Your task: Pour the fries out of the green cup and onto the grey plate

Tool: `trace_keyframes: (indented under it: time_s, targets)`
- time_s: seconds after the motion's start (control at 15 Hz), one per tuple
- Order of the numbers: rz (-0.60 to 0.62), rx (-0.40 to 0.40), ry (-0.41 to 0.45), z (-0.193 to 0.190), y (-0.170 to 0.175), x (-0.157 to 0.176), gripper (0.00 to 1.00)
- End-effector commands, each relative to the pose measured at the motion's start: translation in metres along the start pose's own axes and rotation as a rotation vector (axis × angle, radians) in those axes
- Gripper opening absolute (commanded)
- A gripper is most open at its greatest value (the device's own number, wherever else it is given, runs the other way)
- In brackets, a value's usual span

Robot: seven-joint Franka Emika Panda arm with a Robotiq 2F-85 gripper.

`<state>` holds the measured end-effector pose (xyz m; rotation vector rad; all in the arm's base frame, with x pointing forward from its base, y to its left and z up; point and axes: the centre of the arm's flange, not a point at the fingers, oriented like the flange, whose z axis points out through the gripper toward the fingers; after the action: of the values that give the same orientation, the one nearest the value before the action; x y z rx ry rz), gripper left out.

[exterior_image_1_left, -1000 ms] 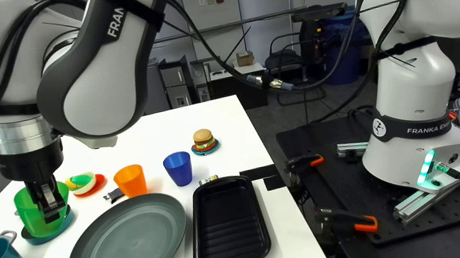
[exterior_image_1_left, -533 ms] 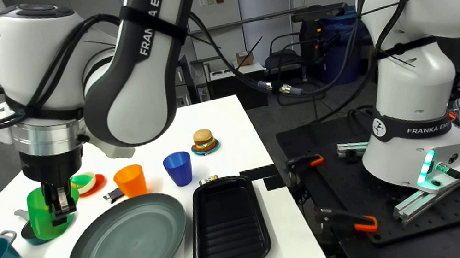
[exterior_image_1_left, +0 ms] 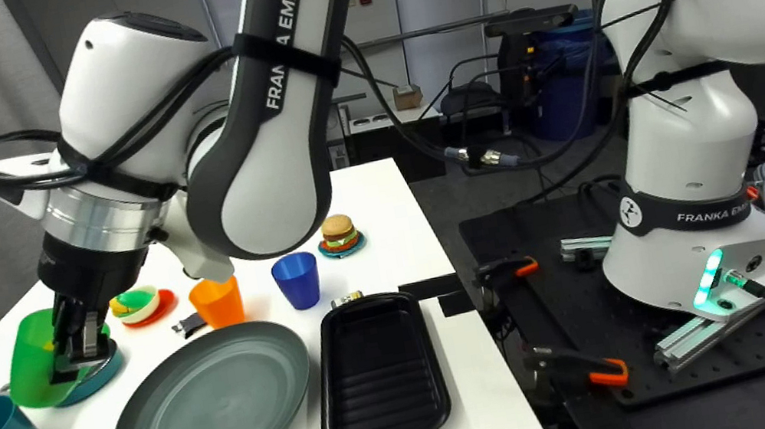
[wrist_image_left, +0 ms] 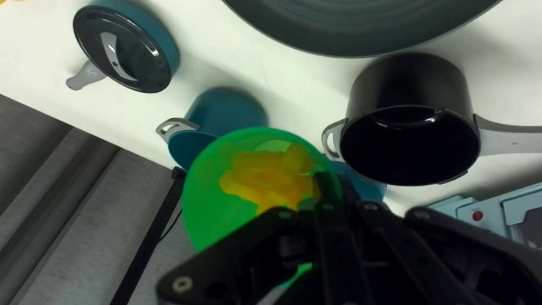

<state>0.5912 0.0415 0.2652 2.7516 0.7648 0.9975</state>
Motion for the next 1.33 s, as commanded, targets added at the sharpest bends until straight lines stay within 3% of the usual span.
trace_keyframes:
  time_s: [0.0, 0.47, 0.93, 1.27]
  targets:
    - [0.042, -0.059, 0.110, -0.016, 0.010, -0.019, 0.01]
    - [0.209, -0.115, 0.283, -0.024, 0.022, -0.058, 0.01]
    - [0.355, -0.021, 0.373, -0.029, -0.017, -0.053, 0.01]
    - [0.484, 0.026, 0.429, -0.034, -0.022, -0.052, 0.01]
